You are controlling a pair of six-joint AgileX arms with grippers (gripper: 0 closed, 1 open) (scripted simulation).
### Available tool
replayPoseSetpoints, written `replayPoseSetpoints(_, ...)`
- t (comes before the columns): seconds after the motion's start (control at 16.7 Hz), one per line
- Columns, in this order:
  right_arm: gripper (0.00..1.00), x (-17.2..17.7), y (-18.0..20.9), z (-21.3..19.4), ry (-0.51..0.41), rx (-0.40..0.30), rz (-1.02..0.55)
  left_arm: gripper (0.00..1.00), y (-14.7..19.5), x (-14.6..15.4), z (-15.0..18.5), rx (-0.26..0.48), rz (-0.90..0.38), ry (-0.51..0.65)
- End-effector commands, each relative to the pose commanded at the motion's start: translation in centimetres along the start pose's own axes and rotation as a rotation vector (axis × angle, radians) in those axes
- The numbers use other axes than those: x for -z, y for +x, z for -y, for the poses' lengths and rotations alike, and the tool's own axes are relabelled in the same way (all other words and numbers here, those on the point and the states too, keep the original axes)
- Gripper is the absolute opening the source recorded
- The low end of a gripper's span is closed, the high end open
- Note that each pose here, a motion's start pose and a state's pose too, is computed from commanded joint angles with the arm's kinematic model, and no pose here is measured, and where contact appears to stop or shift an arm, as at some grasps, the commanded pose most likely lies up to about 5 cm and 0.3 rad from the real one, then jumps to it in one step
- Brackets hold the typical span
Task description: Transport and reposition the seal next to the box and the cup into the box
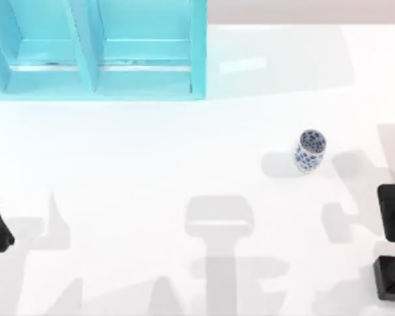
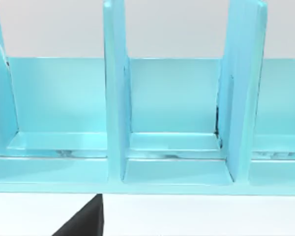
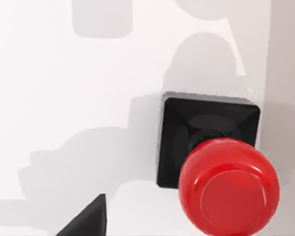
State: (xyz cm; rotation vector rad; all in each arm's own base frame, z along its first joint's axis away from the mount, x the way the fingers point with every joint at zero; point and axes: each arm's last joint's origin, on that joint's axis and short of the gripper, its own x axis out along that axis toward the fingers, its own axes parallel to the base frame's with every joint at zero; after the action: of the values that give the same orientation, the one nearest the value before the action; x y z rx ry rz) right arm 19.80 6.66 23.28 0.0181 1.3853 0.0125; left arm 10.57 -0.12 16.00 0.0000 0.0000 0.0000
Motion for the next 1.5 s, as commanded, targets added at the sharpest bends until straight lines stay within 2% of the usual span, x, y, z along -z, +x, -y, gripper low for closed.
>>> replayPoseSetpoints(0.36, 1.0, -0.9, -6.5, 0.0, 0.001, 0.001, 0.004, 1.0, 0.0, 0.0, 0.0, 0.0, 0.0, 0.0)
replayPoseSetpoints(0.84, 1.0, -1.8, -7.2, -0.4, -0.004, -0.002, 0.0, 1.0, 0.0, 0.0, 0.0, 0.0, 0.0, 0.0)
replayPoseSetpoints(1.14, 1.0, -8.1, -6.3, -2.7, 0.0, 0.0, -0.046, 1.0, 0.0, 0.0, 0.0, 0.0, 0.0, 0.0)
replayPoseSetpoints(1.5, 1.0, -17.5, 1.6, -6.2, 0.005, 0.03, -0.176, 1.0, 0.0, 0.0, 0.0, 0.0, 0.0, 0.0)
